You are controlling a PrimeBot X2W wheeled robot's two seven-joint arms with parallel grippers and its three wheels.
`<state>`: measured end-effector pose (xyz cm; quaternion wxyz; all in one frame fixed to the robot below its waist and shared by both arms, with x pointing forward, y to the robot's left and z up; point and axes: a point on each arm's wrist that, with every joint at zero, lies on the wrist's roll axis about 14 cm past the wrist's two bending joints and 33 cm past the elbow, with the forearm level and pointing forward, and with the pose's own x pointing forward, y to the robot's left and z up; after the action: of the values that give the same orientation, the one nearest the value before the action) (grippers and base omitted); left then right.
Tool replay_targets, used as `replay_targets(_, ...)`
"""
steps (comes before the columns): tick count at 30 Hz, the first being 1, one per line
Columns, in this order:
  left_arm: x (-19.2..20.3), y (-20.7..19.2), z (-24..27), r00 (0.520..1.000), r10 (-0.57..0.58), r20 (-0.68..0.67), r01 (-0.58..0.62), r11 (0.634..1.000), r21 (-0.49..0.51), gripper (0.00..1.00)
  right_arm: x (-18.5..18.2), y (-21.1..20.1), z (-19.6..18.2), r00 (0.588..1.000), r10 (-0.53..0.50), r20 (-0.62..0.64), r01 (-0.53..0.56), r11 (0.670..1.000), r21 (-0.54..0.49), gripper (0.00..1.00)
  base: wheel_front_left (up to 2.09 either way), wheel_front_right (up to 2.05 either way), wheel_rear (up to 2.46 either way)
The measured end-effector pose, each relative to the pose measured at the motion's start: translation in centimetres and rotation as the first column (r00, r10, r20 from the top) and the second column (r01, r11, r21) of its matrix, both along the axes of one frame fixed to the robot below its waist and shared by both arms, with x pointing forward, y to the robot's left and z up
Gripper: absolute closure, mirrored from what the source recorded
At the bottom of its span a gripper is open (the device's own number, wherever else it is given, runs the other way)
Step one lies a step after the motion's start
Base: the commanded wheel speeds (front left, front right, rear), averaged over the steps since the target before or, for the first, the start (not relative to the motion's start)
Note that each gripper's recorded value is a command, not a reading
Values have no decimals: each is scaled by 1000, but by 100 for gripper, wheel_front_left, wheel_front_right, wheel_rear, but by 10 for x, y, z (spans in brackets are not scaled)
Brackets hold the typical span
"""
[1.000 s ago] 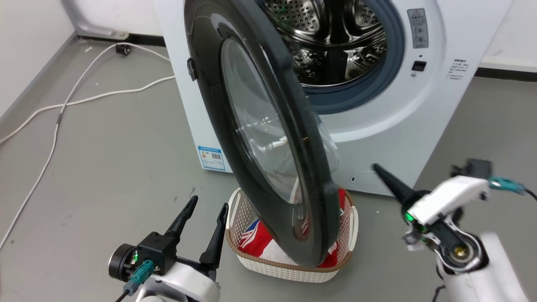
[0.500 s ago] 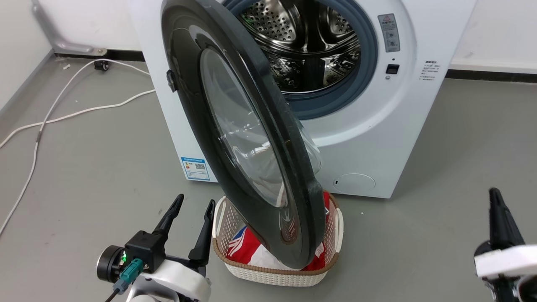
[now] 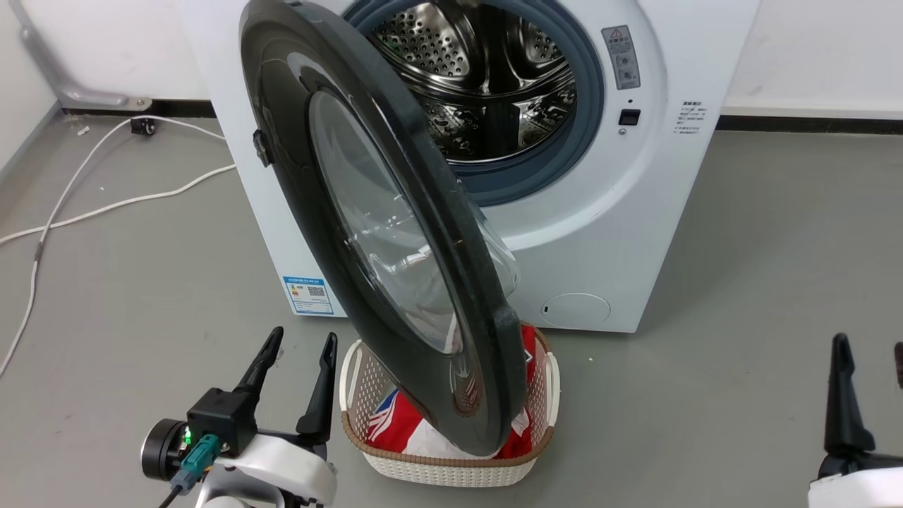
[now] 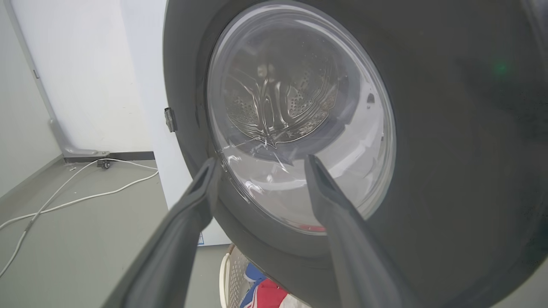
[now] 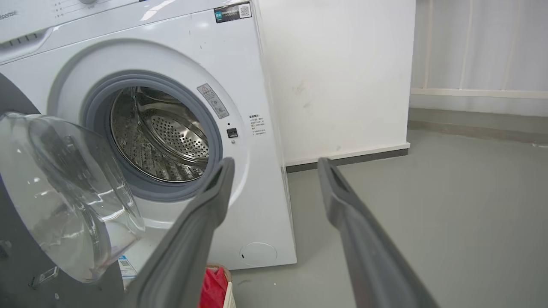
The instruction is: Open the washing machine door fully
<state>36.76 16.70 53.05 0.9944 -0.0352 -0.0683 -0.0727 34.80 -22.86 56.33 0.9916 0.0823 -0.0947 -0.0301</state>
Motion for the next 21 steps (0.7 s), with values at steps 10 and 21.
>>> replay_targets(10, -1, -3, -6, 1000, -6, -28, 7, 1000, 17, 0, -26, 19, -17, 993, 37, -108, -54, 986, -155, 0, 0, 0, 0)
replay_targets(21, -3, 0, -9, 999, 15, -47, -14, 1000, 27, 0, -29, 29, -29, 988, 68, -135, -83, 990, -113, 0, 0, 0, 0)
